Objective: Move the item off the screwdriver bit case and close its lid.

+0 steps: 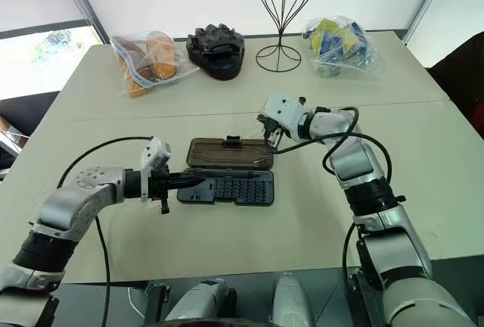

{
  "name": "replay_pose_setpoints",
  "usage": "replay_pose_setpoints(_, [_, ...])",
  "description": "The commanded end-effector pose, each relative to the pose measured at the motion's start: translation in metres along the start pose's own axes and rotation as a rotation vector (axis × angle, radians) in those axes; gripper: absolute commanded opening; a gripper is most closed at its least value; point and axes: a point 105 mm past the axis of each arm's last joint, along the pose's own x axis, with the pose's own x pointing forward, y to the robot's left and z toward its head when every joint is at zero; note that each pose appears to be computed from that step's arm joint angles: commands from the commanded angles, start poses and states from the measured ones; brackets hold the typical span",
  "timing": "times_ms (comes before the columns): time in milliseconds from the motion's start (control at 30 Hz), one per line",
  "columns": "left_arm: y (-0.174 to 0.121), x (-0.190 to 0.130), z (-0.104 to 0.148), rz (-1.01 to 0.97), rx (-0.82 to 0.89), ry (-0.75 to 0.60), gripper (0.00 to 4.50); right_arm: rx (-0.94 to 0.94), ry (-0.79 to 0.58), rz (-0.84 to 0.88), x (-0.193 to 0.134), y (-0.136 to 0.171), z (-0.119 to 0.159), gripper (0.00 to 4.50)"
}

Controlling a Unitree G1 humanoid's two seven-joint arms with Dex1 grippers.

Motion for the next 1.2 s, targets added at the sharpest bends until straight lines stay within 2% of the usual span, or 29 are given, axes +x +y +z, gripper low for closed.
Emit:
replay_pose_setpoints(33, [0.003, 0.004, -0.005, -0.009, 0.066, 0.022, 0.0, 0.033, -0.023, 0.017, -0.001, -0.008, 0.011, 0.05])
replay_pose_setpoints(167, [0.003, 0.009, -0.028, -0.024, 0.128, 0.111, 0.0, 0.087, 0.047, 0.14, 0.007, 0.0, -0.002, 0.05])
replay_pose_setpoints(200, [0.002, 0.009, -0.03, -0.026, 0.13, 0.114, 0.0, 0.086, 0.067, 0.152, 0.009, 0.0, -0.006, 0.29])
replay_pose_setpoints(300, [0.0, 0.008, -0.035, -0.03, 0.133, 0.12, 0.0, 0.082, 0.126, 0.172, 0.016, -0.001, -0.017, 1.31])
replay_pose_setpoints(433, [-0.005, 0.005, -0.038, -0.039, 0.123, 0.126, 0.0, 0.026, 0.206, 0.216, 0.024, -0.001, -0.031, 3.47])
replay_pose_setpoints(467, [-0.005, 0.005, -0.038, -0.04, 0.122, 0.126, 0.0, 0.025, 0.214, 0.225, 0.025, -0.001, -0.033, 3.77])
replay_pose_setpoints(667, [-0.007, 0.005, -0.042, -0.024, 0.119, 0.136, 0.0, 0.14, 0.257, 0.243, 0.04, -0.001, -0.041, 3.77])
replay_pose_setpoints(800, [-0.009, 0.007, -0.044, -0.018, 0.111, 0.13, 0.0, 0.345, 0.274, 0.262, 0.05, 0.004, -0.041, 3.77])
replay_pose_setpoints(900, [-0.012, 0.008, -0.047, -0.017, 0.098, 0.129, 0.0, 0.373, 0.335, 0.299, 0.052, 0.013, -0.052, 2.87])
replay_pose_setpoints(1067, [-0.017, 0.006, -0.056, -0.017, 0.048, 0.137, 0.0, 0.313, 0.402, 0.361, 0.056, 0.029, -0.066, 0.27])
replay_pose_setpoints(1100, [-0.018, 0.006, -0.059, -0.017, 0.034, 0.139, 0.0, 0.294, 0.416, 0.372, 0.056, 0.033, -0.069, 0.02])
replay_pose_setpoints(1200, [-0.022, 0.003, -0.069, -0.013, -0.008, 0.145, 0.0, 0.225, 0.45, 0.398, 0.056, 0.041, -0.08, 0.02])
